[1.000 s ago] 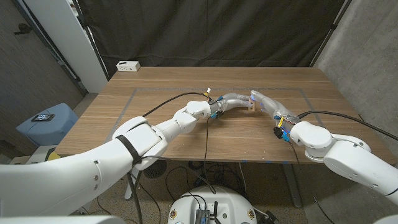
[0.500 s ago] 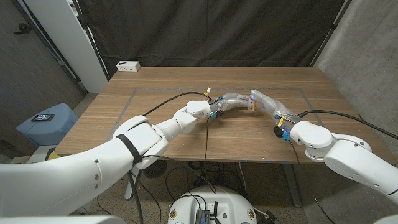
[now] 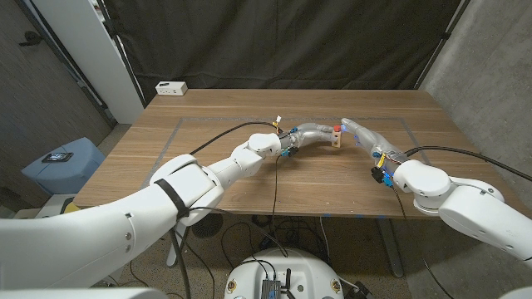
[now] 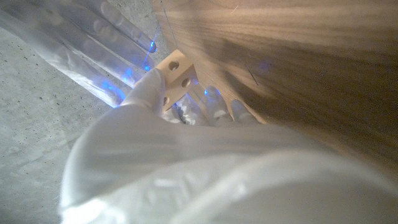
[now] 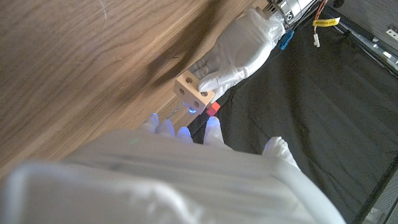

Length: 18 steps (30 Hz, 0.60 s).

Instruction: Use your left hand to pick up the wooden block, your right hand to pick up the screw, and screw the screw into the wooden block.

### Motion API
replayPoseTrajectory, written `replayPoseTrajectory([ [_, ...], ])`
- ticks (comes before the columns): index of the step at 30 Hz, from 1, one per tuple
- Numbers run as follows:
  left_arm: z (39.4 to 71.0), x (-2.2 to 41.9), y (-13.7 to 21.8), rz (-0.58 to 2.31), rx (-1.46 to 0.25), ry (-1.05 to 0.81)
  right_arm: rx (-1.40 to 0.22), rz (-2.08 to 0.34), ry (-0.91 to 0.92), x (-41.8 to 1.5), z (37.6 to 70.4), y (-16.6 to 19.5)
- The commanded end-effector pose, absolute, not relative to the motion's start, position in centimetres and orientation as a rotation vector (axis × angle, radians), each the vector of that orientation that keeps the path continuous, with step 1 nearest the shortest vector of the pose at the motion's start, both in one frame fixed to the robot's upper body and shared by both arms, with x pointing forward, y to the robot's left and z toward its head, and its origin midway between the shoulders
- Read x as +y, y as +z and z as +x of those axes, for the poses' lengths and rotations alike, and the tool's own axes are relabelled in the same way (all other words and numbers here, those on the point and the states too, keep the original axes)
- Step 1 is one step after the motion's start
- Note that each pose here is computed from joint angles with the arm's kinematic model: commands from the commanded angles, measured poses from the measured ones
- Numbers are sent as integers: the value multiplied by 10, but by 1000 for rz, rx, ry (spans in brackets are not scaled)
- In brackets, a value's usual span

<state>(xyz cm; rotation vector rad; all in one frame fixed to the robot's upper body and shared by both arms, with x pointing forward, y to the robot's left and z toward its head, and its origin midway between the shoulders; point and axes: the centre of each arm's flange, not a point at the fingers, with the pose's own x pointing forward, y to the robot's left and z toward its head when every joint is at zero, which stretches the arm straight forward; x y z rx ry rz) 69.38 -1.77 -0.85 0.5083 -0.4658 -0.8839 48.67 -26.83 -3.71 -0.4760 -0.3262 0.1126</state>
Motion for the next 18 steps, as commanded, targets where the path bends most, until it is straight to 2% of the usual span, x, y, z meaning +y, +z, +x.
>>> replayPoseTrajectory([
  [1,693,-18,-9,512,-466,-888,-315,-479,108,-277,491,-37],
  [18,693,-19,-9,514,-467,-890,-311,-484,124,-279,501,-34],
])
